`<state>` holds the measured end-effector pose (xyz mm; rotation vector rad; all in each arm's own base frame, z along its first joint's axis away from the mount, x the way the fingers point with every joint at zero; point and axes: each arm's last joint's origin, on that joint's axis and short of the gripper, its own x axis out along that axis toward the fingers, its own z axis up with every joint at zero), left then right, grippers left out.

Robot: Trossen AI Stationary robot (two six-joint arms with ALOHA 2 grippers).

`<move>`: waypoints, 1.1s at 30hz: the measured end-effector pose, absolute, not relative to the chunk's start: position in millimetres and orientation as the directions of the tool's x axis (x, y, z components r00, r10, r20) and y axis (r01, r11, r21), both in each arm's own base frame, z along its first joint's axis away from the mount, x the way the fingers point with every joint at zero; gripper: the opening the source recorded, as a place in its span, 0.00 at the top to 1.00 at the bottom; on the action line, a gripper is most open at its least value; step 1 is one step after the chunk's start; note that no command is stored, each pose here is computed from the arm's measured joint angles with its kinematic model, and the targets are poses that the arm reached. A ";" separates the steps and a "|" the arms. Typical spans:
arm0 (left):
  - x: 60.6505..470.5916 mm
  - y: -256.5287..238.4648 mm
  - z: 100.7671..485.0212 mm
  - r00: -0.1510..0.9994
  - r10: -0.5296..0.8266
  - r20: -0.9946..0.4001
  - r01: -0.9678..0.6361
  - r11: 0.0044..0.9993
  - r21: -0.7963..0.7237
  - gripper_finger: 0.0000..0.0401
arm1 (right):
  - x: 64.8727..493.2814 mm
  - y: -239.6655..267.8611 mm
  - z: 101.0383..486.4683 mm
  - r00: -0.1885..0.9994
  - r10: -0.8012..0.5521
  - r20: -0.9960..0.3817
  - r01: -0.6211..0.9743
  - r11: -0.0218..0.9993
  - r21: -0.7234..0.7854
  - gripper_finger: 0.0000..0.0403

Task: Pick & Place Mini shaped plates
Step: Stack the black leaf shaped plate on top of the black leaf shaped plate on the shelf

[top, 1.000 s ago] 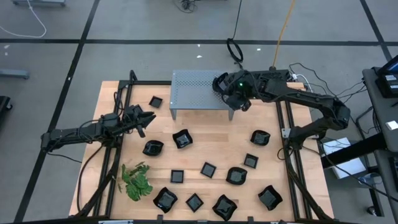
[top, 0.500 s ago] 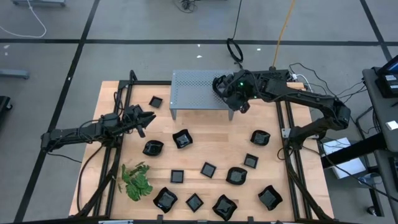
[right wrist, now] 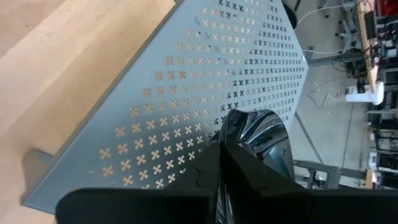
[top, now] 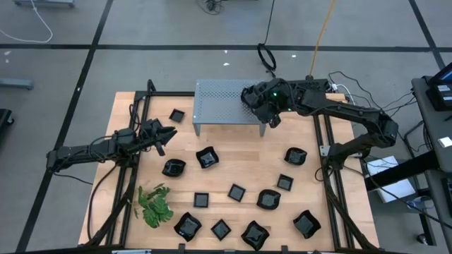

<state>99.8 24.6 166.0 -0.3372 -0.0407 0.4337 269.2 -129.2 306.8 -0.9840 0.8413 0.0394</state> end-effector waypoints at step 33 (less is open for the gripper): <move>99.8 24.7 166.0 0.907 0.419 -0.033 -0.406 0.853 -0.329 0.72 | 265.1 -115.1 290.3 0.711 -0.414 -0.569 -0.222 0.636 -0.739 0.74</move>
